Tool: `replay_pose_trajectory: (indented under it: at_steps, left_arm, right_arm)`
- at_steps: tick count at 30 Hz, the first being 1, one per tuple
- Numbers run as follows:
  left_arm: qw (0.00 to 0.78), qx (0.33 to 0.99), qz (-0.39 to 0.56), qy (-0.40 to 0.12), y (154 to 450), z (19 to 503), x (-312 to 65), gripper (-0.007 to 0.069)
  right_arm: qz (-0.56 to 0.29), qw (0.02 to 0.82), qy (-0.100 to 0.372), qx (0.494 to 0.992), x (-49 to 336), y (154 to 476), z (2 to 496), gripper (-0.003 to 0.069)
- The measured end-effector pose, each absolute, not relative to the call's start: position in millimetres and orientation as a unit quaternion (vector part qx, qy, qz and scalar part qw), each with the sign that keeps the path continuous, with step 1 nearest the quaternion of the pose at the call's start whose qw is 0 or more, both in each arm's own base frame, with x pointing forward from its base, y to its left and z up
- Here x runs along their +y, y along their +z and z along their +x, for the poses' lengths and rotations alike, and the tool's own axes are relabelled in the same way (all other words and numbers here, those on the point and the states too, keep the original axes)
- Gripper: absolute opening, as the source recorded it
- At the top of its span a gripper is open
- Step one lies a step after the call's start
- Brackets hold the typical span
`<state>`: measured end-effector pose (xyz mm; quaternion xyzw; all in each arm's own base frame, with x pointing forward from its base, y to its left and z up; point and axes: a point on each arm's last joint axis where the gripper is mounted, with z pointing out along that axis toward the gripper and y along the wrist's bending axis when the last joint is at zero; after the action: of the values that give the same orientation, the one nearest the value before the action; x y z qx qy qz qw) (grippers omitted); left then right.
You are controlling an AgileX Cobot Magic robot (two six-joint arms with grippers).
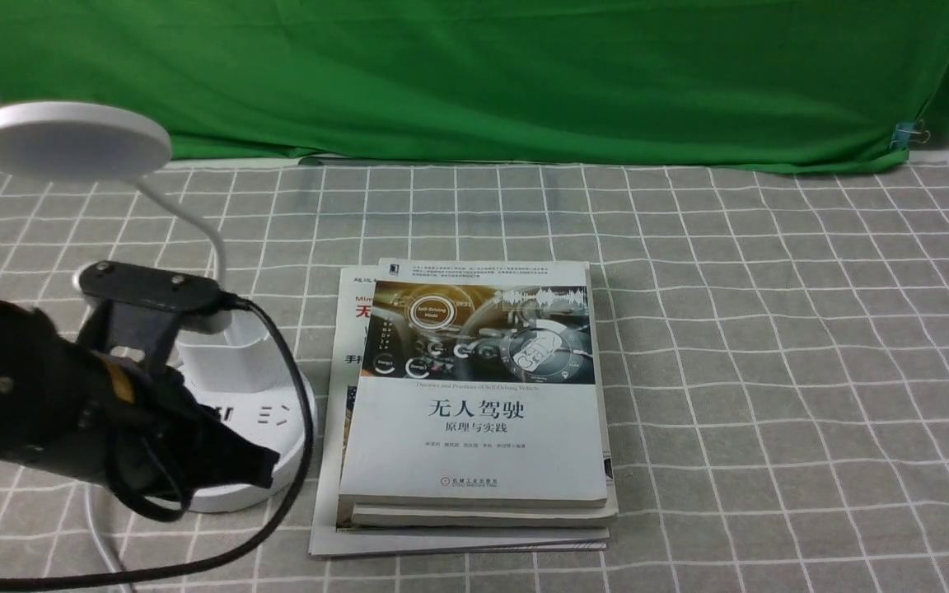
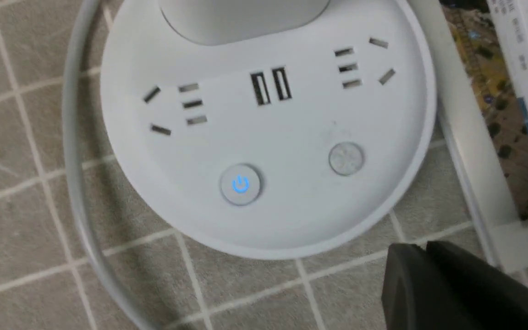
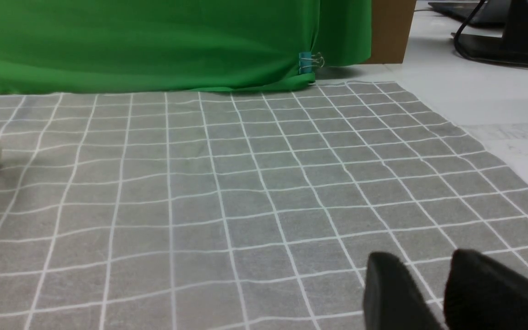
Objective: Turn on the desk lamp on the grey coffee tablecloth with your hand.
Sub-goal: 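Press the power button on the lamp base to turn the lamp on with the left gripper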
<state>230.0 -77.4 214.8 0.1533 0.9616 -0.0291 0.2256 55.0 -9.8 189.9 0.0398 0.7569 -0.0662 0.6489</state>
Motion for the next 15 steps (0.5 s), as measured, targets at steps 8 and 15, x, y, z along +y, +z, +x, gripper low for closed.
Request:
replay_pose_trajectory:
  at_steps: [8, 15]
  left_arm:
    - [0.237, 0.956, 0.173, 0.013, 194, 251, -87, 0.0019]
    - [0.24, 0.951, 0.195, 0.023, 182, 259, -89, 0.0019]
  right_arm:
    - [0.04, 0.649, -0.066, 0.757, -10, 190, 55, 0.0239]
    - [0.04, 0.649, -0.066, 0.757, -10, 190, 55, 0.0239]
